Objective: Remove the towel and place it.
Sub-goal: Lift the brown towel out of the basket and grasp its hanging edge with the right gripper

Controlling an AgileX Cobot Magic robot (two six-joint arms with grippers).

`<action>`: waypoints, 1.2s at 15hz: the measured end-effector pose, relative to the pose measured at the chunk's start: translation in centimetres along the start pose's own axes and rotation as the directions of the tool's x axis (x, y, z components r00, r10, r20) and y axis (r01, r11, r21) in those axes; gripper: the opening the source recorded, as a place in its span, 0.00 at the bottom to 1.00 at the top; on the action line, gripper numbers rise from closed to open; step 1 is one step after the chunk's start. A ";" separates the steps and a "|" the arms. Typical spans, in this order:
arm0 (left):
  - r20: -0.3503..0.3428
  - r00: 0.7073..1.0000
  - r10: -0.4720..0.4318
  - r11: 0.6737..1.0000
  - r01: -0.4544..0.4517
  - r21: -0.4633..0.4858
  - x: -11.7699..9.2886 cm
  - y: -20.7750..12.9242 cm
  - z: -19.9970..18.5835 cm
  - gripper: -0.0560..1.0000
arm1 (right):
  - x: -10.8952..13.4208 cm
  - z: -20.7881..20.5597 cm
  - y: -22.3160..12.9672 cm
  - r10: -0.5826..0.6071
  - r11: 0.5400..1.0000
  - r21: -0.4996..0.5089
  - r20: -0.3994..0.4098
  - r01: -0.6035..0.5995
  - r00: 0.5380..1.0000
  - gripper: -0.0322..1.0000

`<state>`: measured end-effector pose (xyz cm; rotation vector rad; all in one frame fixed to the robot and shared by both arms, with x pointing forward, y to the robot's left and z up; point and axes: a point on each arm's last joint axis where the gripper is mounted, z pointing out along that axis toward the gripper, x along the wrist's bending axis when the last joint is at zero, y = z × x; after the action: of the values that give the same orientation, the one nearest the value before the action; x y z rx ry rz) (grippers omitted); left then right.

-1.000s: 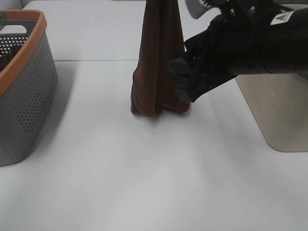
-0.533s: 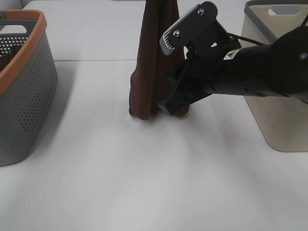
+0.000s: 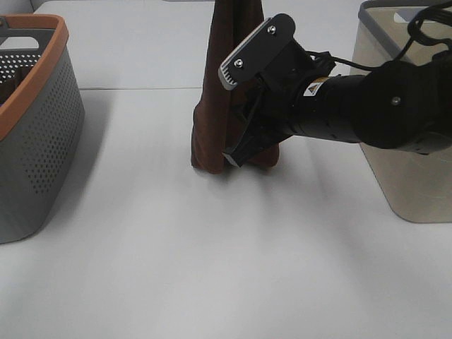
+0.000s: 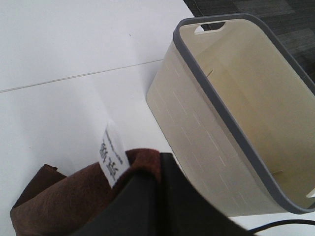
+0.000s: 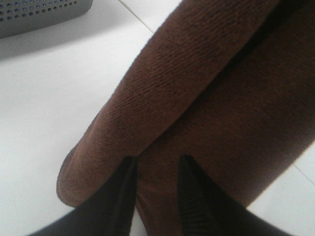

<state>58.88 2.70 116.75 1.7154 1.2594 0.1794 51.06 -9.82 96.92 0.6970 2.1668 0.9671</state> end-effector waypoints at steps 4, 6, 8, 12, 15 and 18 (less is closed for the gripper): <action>0.048 0.999 0.000 0.999 0.001 -0.032 -1.0 0.8 -2.4 0.05 | 0.0 0.9 0.0 -0.013 1.000 -0.013 0.017 0.014 1.000 0.31; 0.074 0.997 0.010 1.000 -0.008 -0.026 -1.3 0.8 -2.9 0.05 | -0.3 0.9 0.2 0.015 0.999 -0.034 0.051 -0.013 0.999 0.32; 0.082 0.996 0.039 0.999 -0.038 -0.017 -1.6 0.9 -4.0 0.05 | -0.6 0.9 0.1 0.070 0.997 -0.029 0.083 -0.068 0.994 0.32; 0.074 0.994 0.078 0.996 -0.074 -0.057 -2.0 1.5 -6.1 0.05 | -1.1 0.9 -0.3 0.129 0.991 0.005 0.137 -0.131 0.982 0.33; 0.044 0.993 0.105 0.993 -0.102 -0.057 -1.7 1.5 -6.1 0.05 | -1.7 0.8 -0.6 0.211 0.976 0.012 0.208 -0.218 0.955 0.49; 0.043 0.993 0.106 0.993 -0.104 -0.057 -1.7 1.5 -6.1 0.05 | -1.8 0.8 -0.7 0.215 0.975 0.013 0.218 -0.224 0.952 0.60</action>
<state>55.40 5.03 121.82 1.7300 1.1217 0.2336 52.64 -11.11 96.64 1.0303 1.9503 0.9167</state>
